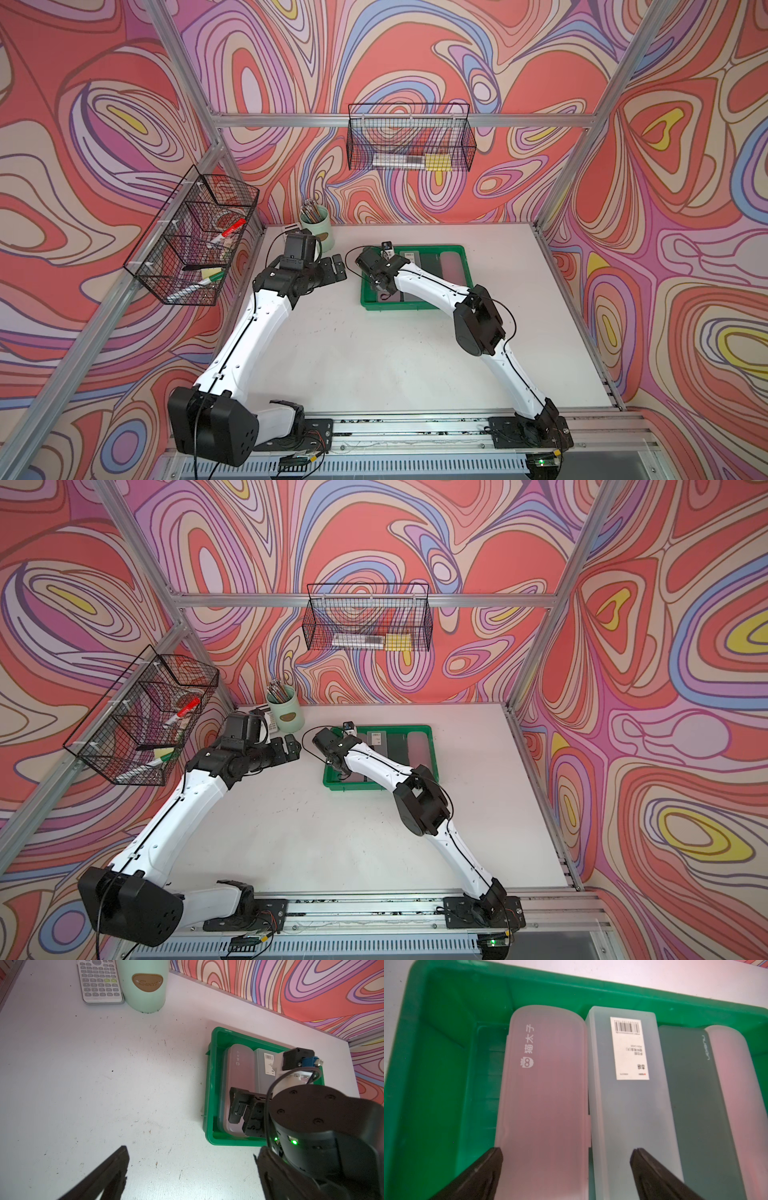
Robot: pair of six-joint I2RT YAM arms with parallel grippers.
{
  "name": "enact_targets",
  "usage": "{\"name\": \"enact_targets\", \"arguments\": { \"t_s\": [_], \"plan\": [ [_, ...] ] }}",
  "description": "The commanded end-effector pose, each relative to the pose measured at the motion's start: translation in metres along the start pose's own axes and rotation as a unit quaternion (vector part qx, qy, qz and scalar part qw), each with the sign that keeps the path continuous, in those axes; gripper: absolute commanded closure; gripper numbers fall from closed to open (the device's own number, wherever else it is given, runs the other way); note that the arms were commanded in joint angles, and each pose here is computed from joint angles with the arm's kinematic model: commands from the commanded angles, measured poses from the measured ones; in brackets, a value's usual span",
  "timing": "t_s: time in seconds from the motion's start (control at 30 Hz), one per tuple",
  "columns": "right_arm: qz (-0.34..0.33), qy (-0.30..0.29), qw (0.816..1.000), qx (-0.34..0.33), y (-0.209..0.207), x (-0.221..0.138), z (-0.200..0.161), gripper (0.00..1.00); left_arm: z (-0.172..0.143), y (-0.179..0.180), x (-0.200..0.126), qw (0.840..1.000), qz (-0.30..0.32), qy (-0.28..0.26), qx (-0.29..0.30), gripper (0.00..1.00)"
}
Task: Put the pencil case into the storage box
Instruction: Place the pencil case at the storage box.
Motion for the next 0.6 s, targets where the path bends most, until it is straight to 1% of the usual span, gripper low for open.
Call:
{"name": "enact_targets", "arguments": {
  "t_s": [0.0,0.07,0.23,0.33,0.43,0.57],
  "plan": [
    [-0.001,0.012,1.0,-0.015,-0.013,-0.011,-0.003,0.02,-0.004,0.0,0.004,1.0,-0.001,0.005,-0.002,0.01],
    [0.026,0.01,1.0,-0.004,-0.008,-0.02,0.002,0.02,-0.003,0.001,0.002,1.0,0.002,0.003,-0.004,0.01],
    [0.042,0.0,0.998,0.039,-0.021,-0.036,0.01,0.02,-0.005,0.002,-0.003,1.0,0.005,0.004,-0.002,0.01],
    [0.076,0.004,0.995,0.068,-0.03,-0.035,0.01,0.02,-0.007,0.005,-0.006,1.0,0.012,0.003,-0.001,0.01],
    [0.087,0.017,0.992,0.093,-0.043,-0.029,0.006,0.02,-0.009,0.007,-0.008,1.0,0.015,0.001,-0.005,0.01],
    [0.095,0.015,0.991,0.093,-0.05,-0.029,0.001,0.03,-0.014,0.008,-0.009,1.0,0.013,0.003,-0.008,0.01]
  ]
}}
Point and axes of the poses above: each gripper's point midway between its finger pads, its own x axis out along the fingers, its own y axis along the line the jaws close on, z = x × y, the point moved 3 cm from there along -x, back along the fingers, and after that the axes turned 4 degrees about x, right-handed, at the moved point
